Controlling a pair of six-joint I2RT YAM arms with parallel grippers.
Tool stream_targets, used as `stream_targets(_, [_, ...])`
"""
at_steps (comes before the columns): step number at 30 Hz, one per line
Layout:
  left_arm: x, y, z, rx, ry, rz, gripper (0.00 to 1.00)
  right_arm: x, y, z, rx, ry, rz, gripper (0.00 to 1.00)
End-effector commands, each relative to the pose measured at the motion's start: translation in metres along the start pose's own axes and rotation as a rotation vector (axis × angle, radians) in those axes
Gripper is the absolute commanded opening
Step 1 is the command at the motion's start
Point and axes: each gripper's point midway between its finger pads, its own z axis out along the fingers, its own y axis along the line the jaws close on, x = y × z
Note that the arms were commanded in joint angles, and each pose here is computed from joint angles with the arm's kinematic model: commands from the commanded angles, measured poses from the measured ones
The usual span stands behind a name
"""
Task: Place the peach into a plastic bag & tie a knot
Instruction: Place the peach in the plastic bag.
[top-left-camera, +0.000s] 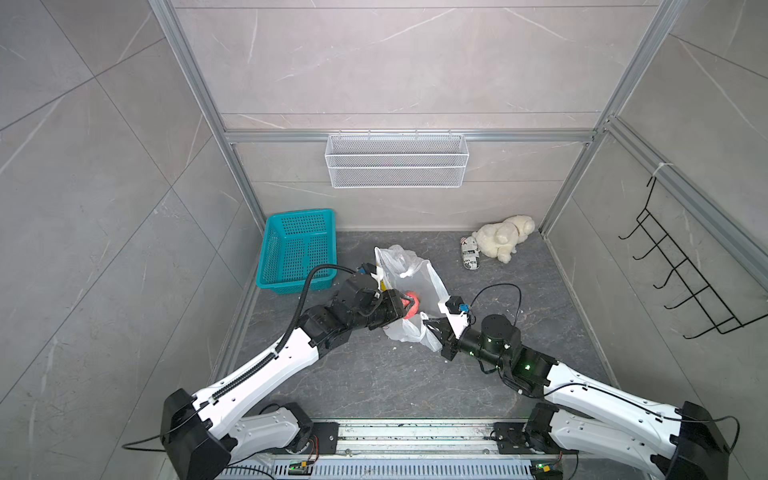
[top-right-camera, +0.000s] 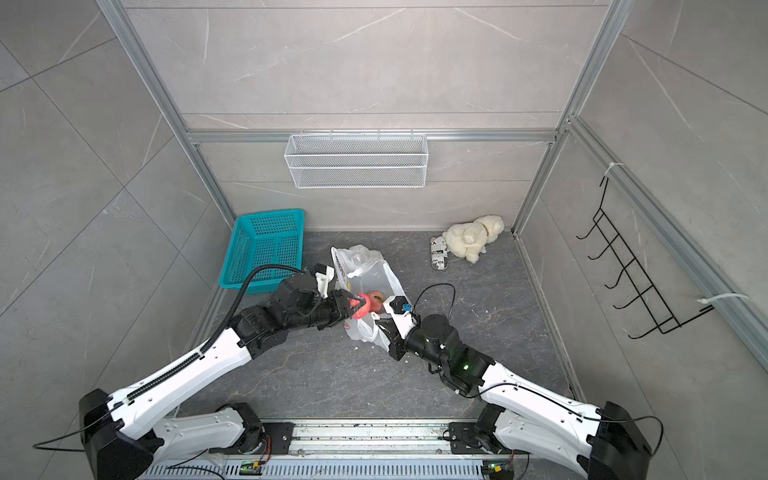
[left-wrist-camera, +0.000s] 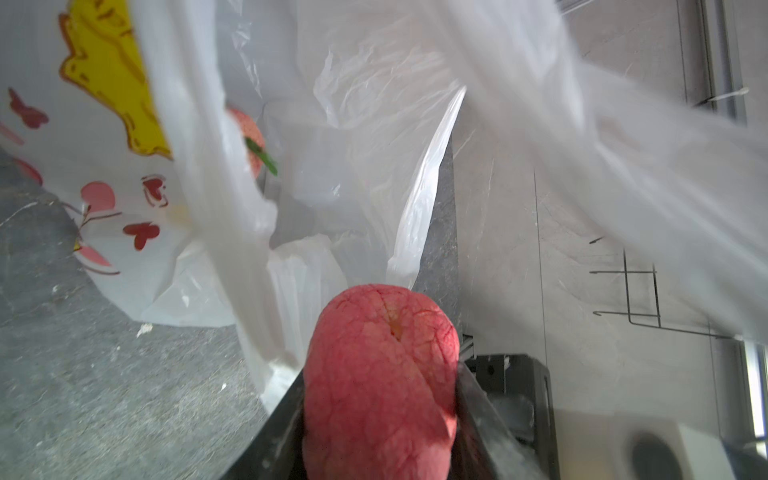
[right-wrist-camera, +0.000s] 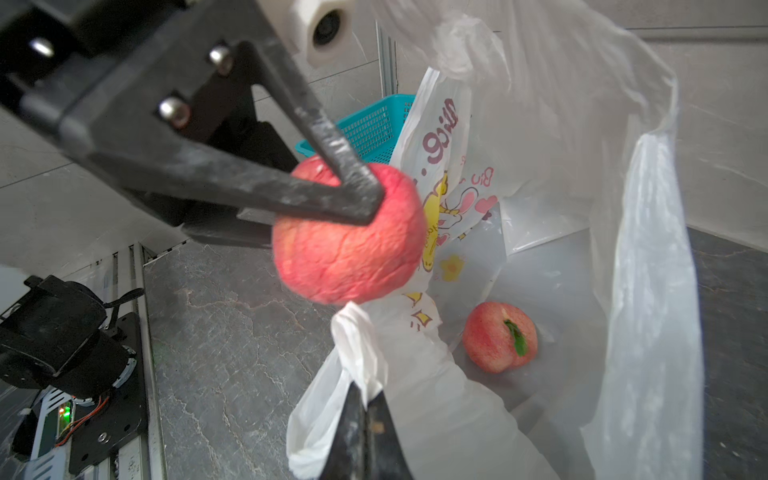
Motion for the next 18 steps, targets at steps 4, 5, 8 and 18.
stream_targets(4, [-0.045,-0.03,0.027,-0.044,-0.097,0.051,0.33,-0.001,0.005,0.0,-0.023,-0.017,-0.004,0.0])
stream_targets(5, [-0.045,-0.027,0.039,-0.071,-0.08,0.05,0.33,-0.001,0.006,0.0,-0.026,-0.018,-0.004,0.0])
stream_targets(8, [-0.042,-0.007,0.069,-0.175,-0.034,0.04,0.32,-0.003,0.006,-0.001,-0.028,-0.023,-0.003,0.0])
stream_targets(18, [-0.045,0.044,0.103,-0.359,-0.07,0.071,0.51,-0.003,0.005,0.0,-0.022,-0.019,0.004,0.0])
